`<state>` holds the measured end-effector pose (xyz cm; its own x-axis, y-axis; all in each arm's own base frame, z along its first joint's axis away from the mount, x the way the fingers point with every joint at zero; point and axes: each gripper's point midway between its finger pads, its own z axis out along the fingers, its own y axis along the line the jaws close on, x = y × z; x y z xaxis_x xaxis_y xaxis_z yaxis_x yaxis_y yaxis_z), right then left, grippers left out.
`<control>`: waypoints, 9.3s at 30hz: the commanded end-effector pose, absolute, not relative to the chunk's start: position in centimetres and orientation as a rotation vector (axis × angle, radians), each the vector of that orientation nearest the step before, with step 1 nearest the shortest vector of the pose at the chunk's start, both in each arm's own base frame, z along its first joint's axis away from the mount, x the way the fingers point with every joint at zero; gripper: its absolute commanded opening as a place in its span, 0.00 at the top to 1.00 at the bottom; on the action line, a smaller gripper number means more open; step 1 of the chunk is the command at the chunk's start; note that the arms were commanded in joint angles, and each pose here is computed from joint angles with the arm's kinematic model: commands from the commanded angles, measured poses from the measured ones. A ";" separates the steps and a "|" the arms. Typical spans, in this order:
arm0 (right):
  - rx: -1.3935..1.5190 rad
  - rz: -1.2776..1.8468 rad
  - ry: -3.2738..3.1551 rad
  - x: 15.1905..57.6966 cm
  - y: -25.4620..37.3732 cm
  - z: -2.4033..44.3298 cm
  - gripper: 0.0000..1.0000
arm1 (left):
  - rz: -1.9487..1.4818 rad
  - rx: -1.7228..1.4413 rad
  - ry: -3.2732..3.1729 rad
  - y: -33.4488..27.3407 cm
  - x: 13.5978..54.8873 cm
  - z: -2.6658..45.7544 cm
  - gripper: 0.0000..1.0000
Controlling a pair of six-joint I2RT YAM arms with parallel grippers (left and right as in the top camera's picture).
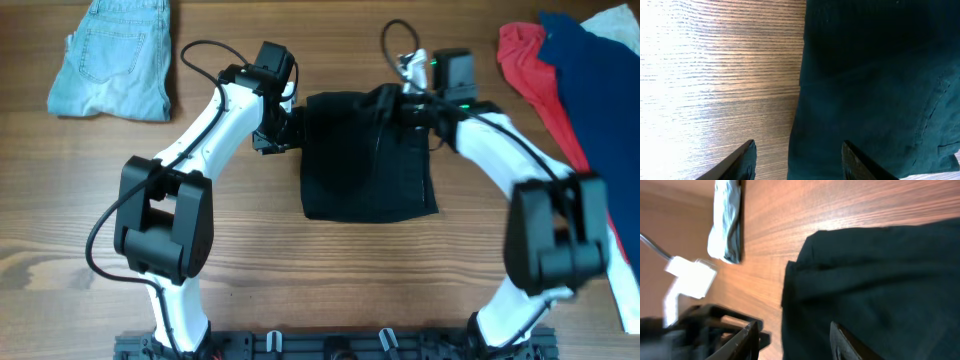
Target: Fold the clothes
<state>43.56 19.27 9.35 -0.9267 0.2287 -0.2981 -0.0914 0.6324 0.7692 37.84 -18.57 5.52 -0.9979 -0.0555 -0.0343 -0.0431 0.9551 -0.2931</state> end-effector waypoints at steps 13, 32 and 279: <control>0.172 0.976 2.514 41.0 12.4 15.5 0.43 | -0.462 -0.075 3.086 -18.6 37.5 4.9 0.45; 0.690 0.418 2.963 30.6 7.7 4.8 0.50 | -0.502 -0.034 3.050 -19.1 38.2 5.1 0.35; 0.309 0.352 1.578 23.0 0.5 22.6 0.00 | -0.552 -0.026 2.379 -13.8 38.5 16.0 0.00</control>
<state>22.75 -0.30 23.39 -0.0492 0.4383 -0.8975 0.0413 0.8987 0.4366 38.63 -13.71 16.06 -0.7652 -0.1657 -0.6221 0.1225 0.9112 -0.3934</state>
